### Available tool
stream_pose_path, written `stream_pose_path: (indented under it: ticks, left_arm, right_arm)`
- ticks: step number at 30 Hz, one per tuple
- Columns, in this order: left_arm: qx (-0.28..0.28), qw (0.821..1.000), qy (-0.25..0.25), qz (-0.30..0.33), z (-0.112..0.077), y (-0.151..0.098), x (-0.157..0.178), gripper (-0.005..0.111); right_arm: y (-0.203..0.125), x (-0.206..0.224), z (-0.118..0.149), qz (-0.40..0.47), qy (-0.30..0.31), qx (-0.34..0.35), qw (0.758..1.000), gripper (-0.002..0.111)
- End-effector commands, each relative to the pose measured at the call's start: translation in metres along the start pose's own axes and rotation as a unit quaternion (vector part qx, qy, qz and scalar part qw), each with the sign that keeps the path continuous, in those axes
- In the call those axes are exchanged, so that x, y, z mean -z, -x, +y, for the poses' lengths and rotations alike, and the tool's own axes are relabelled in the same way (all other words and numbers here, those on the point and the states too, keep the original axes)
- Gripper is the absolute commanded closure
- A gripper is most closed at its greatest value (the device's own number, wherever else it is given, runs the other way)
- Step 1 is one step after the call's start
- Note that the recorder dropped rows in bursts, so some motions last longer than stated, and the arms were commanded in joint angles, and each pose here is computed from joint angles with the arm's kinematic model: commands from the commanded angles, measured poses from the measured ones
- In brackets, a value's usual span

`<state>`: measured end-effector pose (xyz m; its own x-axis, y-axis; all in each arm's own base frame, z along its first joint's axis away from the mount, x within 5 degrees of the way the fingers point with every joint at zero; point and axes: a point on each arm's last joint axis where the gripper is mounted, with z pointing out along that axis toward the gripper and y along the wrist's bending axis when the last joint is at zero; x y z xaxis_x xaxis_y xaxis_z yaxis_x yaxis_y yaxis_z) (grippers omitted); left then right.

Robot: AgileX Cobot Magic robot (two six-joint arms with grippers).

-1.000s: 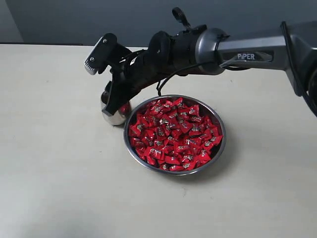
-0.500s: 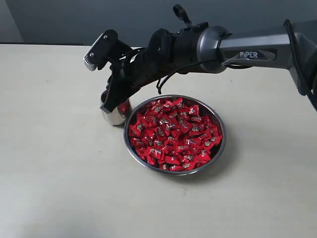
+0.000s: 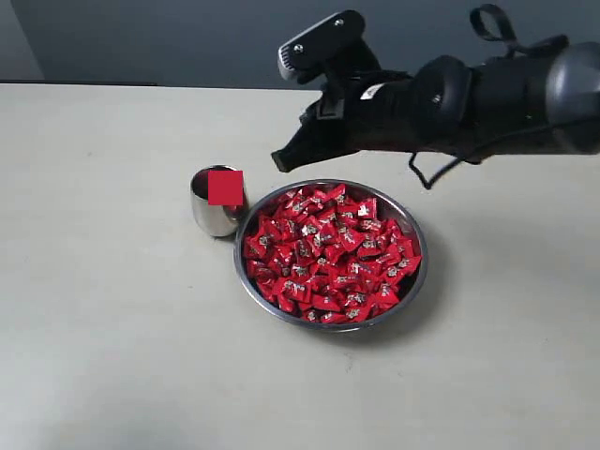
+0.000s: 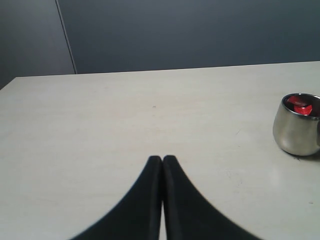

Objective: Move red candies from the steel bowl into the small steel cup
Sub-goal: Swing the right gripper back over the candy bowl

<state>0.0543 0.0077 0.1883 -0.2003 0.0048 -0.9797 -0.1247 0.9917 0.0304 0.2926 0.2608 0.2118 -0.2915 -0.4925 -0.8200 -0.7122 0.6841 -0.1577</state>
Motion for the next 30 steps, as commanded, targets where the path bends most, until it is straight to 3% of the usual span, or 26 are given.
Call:
stream_pose_path:
  ticks: [1,5,9,30]
  left_arm:
    - [0.002,1.000,0.000,-0.001,0.000,-0.001,0.000,0.106]
    - [0.002,1.000,0.000,-0.001,0.000,-0.001,0.000,0.106]
    - [0.002,1.000,0.000,-0.001,0.000,-0.001,0.000,0.106]
    - [0.002,1.000,0.000,-0.001,0.000,-0.001,0.000,0.106]
  right_arm:
    - [-0.027,0.036,-0.009,-0.005,-0.042,0.005,0.999,0.108]
    - [-0.073,0.053,-0.003,0.041,-0.048,0.013,0.998,0.108]
    - [-0.096,0.055,0.001,0.075,-0.042,0.016,0.996,0.108]
    - [-0.103,0.055,0.001,0.088,-0.047,-0.016,0.995,0.108]
